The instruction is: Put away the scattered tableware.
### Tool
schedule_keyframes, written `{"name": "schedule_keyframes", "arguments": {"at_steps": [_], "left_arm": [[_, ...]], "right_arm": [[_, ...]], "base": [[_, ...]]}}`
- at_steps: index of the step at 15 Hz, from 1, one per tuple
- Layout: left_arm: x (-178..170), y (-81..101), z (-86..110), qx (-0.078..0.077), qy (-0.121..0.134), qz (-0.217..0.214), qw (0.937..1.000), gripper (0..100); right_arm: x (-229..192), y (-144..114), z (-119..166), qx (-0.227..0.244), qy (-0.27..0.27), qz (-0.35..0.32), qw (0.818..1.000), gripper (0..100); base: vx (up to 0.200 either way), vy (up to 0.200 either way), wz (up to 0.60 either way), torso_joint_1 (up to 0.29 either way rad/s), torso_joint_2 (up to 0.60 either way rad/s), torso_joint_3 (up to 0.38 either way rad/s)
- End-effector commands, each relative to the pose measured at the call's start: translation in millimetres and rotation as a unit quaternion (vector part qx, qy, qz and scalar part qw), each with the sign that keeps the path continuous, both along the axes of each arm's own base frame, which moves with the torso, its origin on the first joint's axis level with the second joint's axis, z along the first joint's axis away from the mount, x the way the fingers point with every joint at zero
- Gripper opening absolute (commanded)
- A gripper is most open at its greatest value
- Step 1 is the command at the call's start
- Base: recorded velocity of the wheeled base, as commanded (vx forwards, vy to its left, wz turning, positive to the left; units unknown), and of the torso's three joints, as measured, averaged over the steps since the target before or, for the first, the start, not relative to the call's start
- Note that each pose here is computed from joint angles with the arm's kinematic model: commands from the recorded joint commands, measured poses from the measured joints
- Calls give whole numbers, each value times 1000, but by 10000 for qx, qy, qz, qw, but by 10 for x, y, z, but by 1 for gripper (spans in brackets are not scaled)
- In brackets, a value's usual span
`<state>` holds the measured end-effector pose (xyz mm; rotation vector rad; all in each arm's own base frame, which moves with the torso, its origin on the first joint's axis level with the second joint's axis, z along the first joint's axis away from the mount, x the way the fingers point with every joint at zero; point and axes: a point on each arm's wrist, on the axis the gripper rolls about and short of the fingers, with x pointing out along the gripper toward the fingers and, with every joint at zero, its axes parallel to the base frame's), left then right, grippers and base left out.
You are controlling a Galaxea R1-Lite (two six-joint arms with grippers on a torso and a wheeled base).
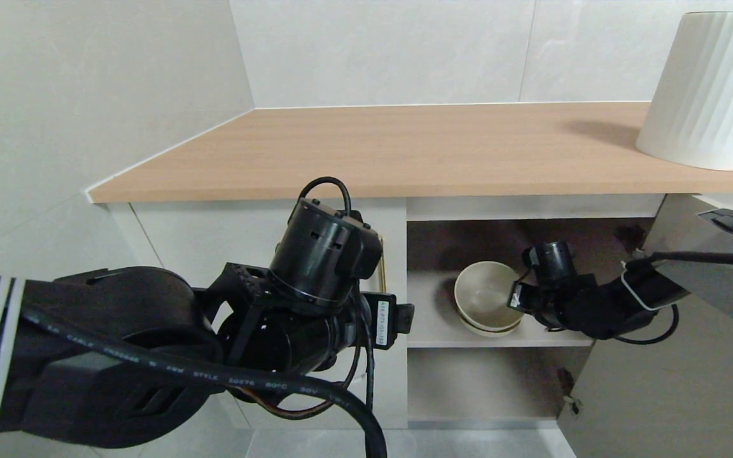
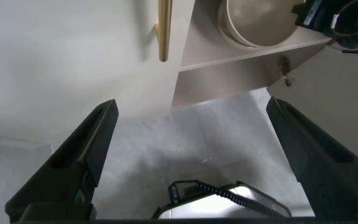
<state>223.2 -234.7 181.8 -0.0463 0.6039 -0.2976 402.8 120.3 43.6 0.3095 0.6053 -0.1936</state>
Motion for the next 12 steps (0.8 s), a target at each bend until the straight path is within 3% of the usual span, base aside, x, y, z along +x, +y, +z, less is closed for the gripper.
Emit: {"name": "schedule_keyframes", "arguments": {"at_steps": [1,9,10,12], "left_arm": [[4,-4,-7,6,5,5,10000,100],[7,-6,-21,32,10,23,10000,100],[9,-8,-26,38,15,23,10000,100],[9,-8,-26,38,15,23,10000,100]], "right_arm": [[18,2,-48,-16,33,-11,10000,0],[61,15,-51,-12,-11,-13,10000,0],[61,15,-51,-12,-11,-13,10000,100],[61,15,-66,-16,14,4,10000,100]], "base": [[0,0,0,0,0,0],[0,0,0,0,0,0],[0,0,0,0,0,0],[0,0,0,0,0,0]]}}
